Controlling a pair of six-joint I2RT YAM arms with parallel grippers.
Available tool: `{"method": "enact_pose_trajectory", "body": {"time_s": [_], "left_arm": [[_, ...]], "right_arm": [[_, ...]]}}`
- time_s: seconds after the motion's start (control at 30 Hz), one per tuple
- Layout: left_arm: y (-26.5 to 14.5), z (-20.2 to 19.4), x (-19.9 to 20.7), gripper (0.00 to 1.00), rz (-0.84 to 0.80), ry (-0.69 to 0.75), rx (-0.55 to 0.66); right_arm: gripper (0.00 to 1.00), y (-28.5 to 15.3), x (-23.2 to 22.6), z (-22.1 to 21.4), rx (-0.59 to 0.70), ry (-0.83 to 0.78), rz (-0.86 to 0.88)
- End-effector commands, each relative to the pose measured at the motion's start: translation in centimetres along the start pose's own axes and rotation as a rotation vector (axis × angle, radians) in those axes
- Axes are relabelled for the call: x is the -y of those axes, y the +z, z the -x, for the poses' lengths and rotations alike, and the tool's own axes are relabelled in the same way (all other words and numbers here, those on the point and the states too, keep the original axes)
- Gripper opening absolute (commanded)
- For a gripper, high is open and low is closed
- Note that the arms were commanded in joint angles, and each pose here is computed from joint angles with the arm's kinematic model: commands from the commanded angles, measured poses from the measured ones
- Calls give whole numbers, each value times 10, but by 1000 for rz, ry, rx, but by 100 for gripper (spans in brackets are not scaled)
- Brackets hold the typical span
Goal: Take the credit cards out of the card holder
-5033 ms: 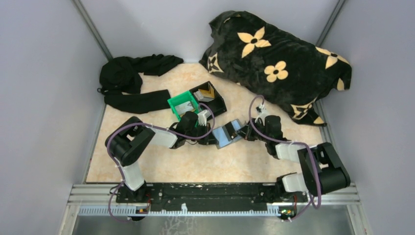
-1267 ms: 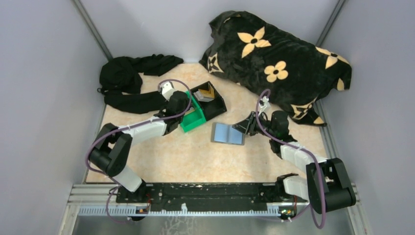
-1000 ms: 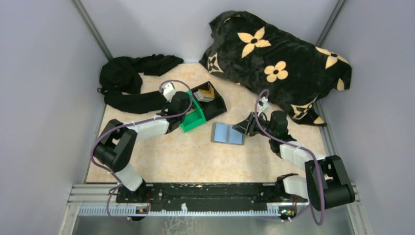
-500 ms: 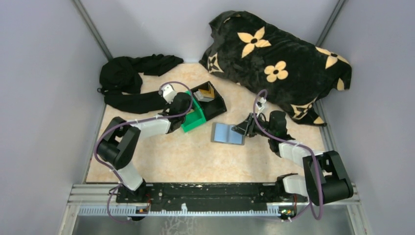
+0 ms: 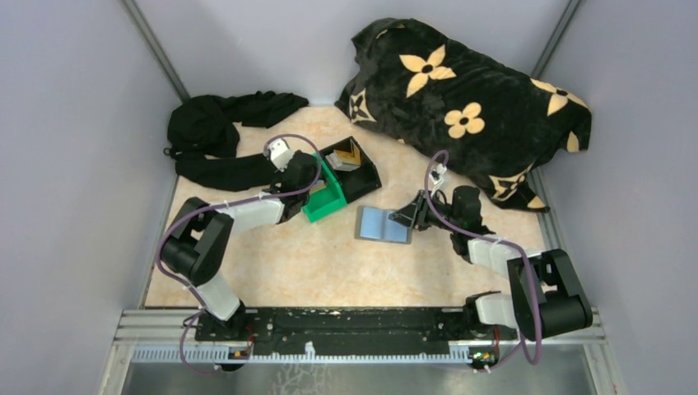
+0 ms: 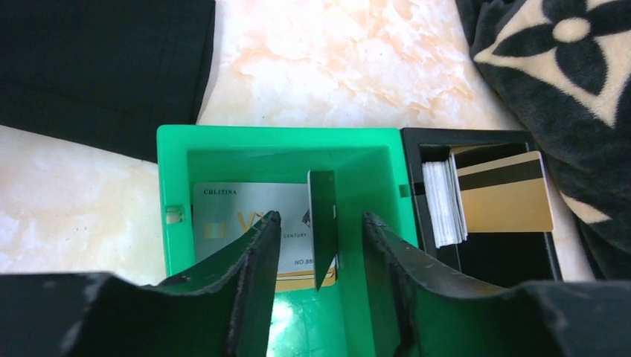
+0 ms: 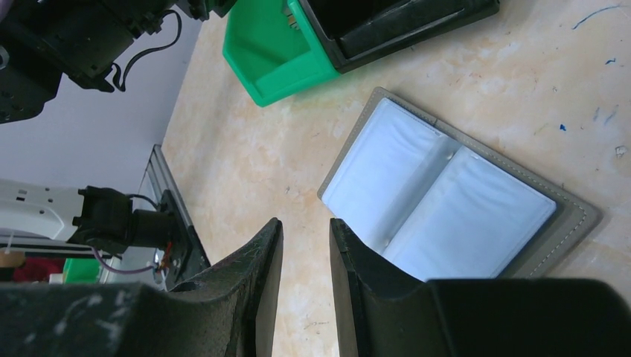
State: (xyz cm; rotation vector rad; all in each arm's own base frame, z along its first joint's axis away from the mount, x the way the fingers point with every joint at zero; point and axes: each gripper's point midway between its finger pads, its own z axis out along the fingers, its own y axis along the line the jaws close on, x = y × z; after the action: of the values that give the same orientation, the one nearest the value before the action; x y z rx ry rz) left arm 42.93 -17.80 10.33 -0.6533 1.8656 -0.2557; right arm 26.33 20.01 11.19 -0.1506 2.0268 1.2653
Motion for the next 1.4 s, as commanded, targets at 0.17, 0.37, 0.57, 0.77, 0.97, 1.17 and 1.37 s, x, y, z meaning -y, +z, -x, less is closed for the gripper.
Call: {"method": "enact_pose_trajectory", "body": {"time_s": [0.17,0.37,0.57,0.77,0.97,1.17,1.37], "left_arm": [[-17,23,-14,56,75,1,23],[-33,49,-15,61,103,-4,62],[-43,68,6,57,25,32,63],[-35,54,68,39,-204,157,-30],[-23,28,85,49,-278,110,-133],[-4,3,44,50,-191,34,-243],[-2,-4,20,50,-128,0,-264]], "right_arm": [[30,3,-14,15,39,-59,67],[30,3,-14,14,39,-56,70],[30,3,-15,15,41,-57,73],[27,2,-14,13,39,-54,70],[27,2,-14,12,38,-54,63],[27,2,-12,11,34,-50,53],[27,3,-11,11,30,-45,54]]}}
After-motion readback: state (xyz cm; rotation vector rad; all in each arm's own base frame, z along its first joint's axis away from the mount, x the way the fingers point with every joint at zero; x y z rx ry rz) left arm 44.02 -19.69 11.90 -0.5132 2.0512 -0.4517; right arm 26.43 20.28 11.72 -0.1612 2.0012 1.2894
